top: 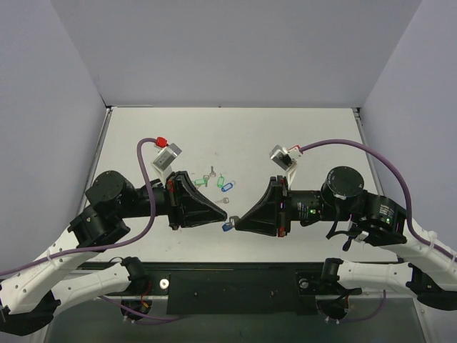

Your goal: Remove the keys from the keyring

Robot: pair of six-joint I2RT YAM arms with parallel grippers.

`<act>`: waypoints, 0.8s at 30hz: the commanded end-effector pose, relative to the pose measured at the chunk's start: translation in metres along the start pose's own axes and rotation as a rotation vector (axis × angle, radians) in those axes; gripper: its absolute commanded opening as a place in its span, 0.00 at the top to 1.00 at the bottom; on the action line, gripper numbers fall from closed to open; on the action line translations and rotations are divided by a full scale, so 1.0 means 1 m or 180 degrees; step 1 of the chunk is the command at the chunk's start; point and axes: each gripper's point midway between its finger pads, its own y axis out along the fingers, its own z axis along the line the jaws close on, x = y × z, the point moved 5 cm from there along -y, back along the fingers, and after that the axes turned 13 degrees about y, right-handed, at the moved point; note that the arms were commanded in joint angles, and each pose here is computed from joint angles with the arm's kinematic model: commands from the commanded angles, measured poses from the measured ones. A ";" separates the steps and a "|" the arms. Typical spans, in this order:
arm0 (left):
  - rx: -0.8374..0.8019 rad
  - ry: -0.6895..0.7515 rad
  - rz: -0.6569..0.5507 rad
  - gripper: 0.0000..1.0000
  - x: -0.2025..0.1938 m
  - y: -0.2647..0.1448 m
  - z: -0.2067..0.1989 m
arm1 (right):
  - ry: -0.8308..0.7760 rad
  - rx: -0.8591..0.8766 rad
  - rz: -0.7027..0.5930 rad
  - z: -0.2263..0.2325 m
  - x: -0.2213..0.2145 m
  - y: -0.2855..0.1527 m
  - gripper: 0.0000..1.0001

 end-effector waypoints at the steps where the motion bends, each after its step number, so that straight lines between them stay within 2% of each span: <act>1: -0.0140 0.0110 -0.0094 1.00 0.009 -0.001 -0.010 | -0.0070 0.0143 -0.0122 0.017 0.009 -0.006 1.00; 24: -0.0143 0.0173 0.0212 1.00 0.000 -0.005 -0.015 | -0.0077 0.0038 -0.0017 0.012 0.006 -0.004 1.00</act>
